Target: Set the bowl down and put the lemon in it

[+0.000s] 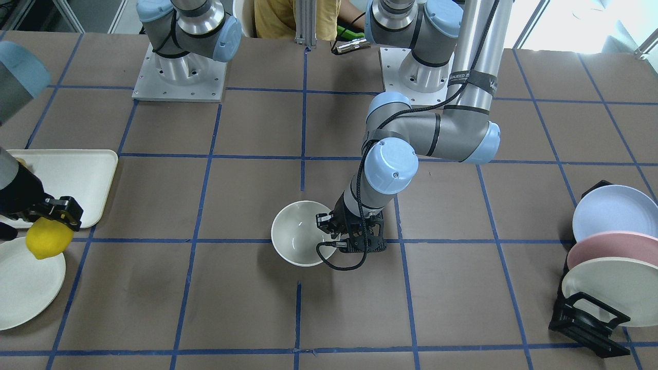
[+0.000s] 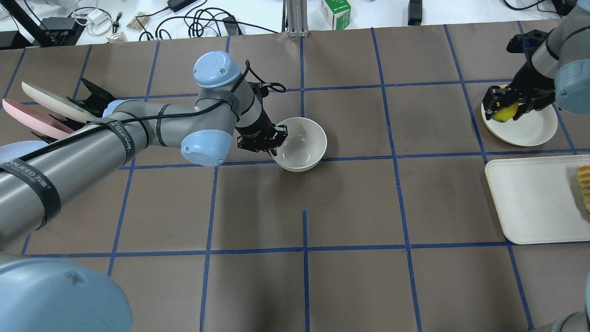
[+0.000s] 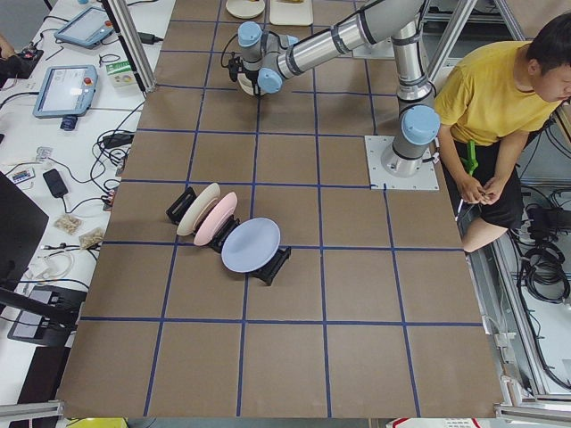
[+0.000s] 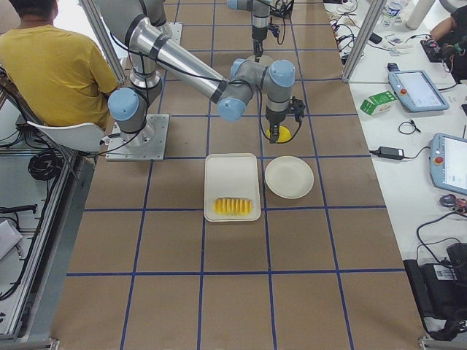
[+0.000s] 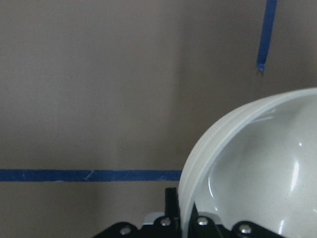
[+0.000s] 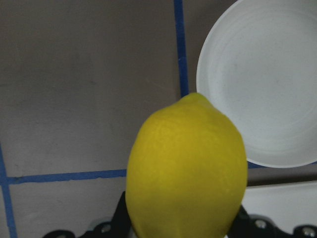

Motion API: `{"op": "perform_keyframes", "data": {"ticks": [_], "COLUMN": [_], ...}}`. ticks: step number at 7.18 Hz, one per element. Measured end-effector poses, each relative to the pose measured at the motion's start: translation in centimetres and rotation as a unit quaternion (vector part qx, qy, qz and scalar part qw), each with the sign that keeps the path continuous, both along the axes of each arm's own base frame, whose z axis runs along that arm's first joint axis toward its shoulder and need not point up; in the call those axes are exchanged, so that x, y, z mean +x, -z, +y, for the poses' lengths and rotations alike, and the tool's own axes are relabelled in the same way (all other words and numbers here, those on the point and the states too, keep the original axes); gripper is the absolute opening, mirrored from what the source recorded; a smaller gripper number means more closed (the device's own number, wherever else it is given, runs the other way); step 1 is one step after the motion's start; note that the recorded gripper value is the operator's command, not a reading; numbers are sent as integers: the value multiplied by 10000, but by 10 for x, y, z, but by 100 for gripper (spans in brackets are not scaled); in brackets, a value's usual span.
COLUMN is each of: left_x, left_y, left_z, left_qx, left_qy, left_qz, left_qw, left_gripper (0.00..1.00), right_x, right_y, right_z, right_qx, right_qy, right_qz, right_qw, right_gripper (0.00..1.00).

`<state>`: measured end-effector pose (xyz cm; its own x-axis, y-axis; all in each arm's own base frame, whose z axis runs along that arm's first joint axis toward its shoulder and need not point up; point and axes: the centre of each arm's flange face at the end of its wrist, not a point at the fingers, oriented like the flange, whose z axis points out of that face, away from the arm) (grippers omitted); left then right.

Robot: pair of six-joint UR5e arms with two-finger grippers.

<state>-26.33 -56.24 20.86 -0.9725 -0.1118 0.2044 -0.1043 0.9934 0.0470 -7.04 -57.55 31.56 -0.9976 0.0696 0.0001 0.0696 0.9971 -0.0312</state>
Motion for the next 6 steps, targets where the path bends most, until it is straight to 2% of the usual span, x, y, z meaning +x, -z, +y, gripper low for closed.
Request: {"op": "perform_keyframes", "data": {"ticks": [3, 4, 5, 6], "left_x": [5, 20, 47, 74], "left_y": [-7, -24, -52, -93], "left_z": [-9, -14, -17, -18], "left_qx": [-189, -345, -449, -384], "left_qy": [-87, 15, 290, 496], "left_qz": [-16, -193, -544, -778], "left_qw": [9998, 9992, 9971, 9950], "left_gripper": [100, 100, 100, 100], "right_x": [90, 125, 167, 211], "right_y": [-16, -20, -23, -23], "right_z": [7, 10, 16, 25], "right_qx": [61, 37, 5, -8], "right_qy": [426, 515, 640, 764], "right_qz": [-53, -67, -95, -123], "right_qw": [9991, 9986, 9979, 9970], "right_gripper": [0, 0, 0, 0]}}
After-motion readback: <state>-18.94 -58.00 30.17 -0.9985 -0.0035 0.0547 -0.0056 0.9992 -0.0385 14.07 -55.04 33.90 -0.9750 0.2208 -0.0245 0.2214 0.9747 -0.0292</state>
